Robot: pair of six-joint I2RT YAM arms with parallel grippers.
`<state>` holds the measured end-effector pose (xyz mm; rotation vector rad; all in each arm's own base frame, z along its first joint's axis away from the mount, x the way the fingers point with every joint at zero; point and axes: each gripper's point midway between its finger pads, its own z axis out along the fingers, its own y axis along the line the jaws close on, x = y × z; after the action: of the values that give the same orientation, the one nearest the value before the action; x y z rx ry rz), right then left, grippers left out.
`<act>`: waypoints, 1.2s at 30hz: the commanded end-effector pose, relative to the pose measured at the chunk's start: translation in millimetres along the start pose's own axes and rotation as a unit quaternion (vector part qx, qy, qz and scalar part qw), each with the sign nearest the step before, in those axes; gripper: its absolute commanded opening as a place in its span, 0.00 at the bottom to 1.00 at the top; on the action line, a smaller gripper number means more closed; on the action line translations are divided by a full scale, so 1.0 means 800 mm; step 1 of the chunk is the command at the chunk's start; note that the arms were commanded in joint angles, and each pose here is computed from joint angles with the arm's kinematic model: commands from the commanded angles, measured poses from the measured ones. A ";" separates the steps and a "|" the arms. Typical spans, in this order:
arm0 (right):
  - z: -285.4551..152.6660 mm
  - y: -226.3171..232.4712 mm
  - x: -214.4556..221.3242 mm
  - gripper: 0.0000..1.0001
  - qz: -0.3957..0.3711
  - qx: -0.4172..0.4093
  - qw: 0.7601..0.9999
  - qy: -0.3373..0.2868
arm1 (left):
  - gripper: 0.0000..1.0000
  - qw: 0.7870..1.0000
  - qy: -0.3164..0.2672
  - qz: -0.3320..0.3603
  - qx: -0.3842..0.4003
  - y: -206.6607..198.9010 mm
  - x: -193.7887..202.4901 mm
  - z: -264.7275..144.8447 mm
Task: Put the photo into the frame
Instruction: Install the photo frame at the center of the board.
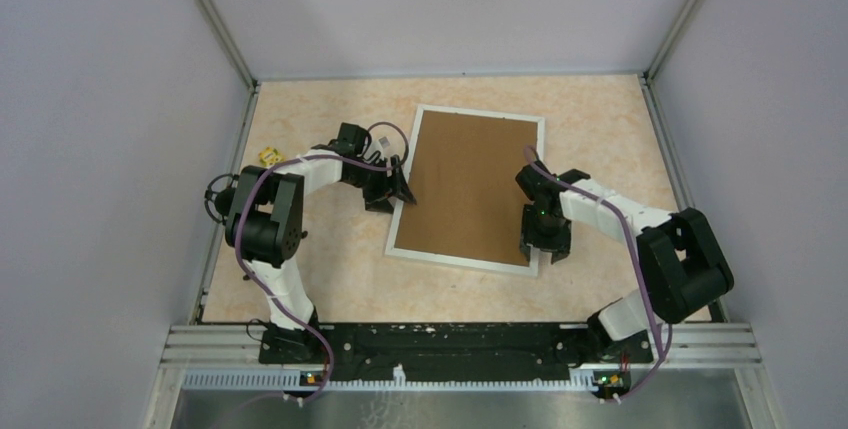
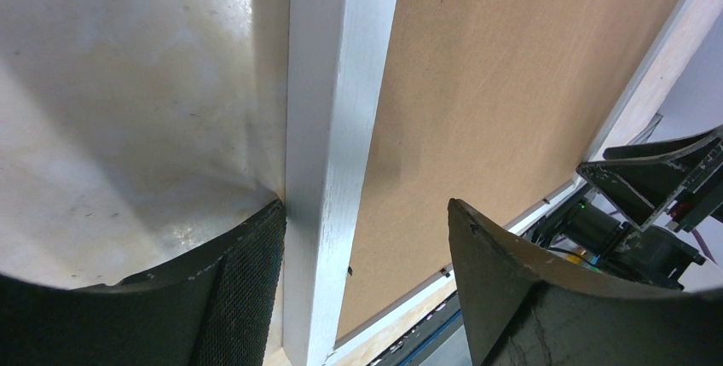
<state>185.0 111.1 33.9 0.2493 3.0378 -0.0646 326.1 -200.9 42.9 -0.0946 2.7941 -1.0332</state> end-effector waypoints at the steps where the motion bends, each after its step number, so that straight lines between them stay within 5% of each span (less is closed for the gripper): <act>1: -0.050 0.069 -0.061 0.64 0.009 -0.161 0.984 -0.075 | 0.74 1.000 0.001 0.019 0.023 -0.020 0.004 -0.004; 8: -0.091 0.027 -0.138 0.63 0.037 -0.234 0.961 -0.140 | 0.74 1.000 -0.003 0.020 0.013 -0.016 0.001 -0.005; 15: -0.053 0.010 -0.196 0.35 0.042 -0.251 0.959 -0.126 | 0.74 1.000 -0.004 0.019 0.008 -0.014 0.000 -0.004; 20: -0.029 0.001 -0.211 0.25 0.049 -0.245 0.960 -0.123 | 0.74 1.000 -0.005 0.020 0.007 -0.013 -0.001 -0.005; 36: 0.007 -0.002 -0.269 0.24 0.061 -0.229 0.963 -0.127 | 0.74 1.000 0.003 0.013 0.013 -0.011 0.001 0.000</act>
<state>371.6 79.9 39.8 0.3933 2.7333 0.5819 325.1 -202.8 43.4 -0.0838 2.7941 -1.0272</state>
